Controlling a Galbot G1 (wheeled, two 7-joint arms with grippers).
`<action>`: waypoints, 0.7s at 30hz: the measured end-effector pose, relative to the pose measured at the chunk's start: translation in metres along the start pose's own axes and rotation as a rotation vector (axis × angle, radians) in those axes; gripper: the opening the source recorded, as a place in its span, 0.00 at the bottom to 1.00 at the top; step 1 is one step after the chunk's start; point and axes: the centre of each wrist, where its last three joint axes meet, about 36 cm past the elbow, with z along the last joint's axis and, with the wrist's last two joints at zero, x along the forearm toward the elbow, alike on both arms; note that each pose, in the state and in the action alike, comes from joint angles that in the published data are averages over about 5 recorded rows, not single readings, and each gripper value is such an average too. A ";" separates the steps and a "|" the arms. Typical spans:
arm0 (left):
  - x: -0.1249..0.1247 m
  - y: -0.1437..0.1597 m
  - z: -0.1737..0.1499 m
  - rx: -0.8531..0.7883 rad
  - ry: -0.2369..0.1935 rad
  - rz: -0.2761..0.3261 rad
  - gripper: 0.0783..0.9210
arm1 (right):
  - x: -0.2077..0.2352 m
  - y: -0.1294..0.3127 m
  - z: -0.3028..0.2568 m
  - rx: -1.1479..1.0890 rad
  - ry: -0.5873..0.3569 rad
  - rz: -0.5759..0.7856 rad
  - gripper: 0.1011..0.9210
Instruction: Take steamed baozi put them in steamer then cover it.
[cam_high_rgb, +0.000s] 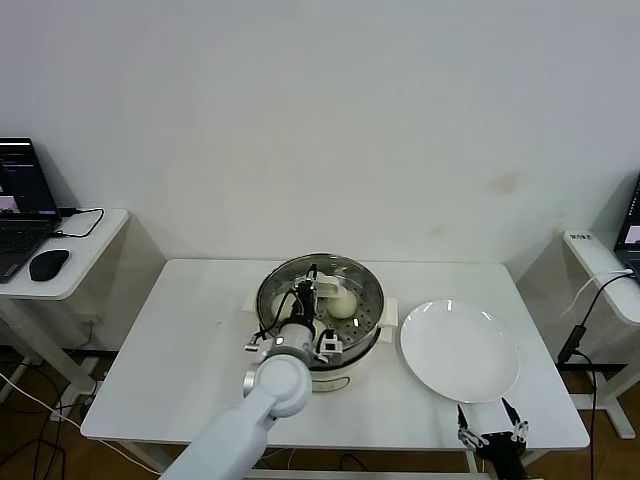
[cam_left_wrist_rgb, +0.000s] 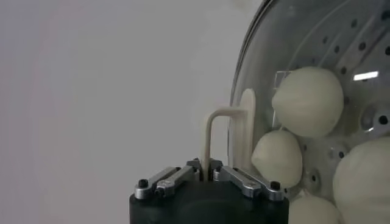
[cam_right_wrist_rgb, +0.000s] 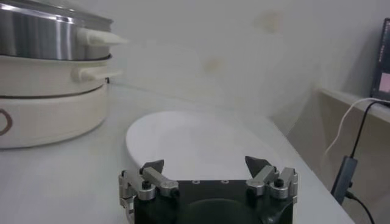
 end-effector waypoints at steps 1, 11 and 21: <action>0.001 0.001 0.001 0.002 0.002 -0.002 0.19 | 0.000 0.000 0.000 0.000 0.000 -0.001 0.88; 0.024 0.006 0.015 0.041 -0.020 -0.025 0.53 | 0.003 -0.001 0.002 0.006 0.007 0.001 0.88; 0.080 0.004 0.042 0.196 -0.112 -0.022 0.85 | 0.008 -0.004 0.004 0.012 0.008 -0.003 0.88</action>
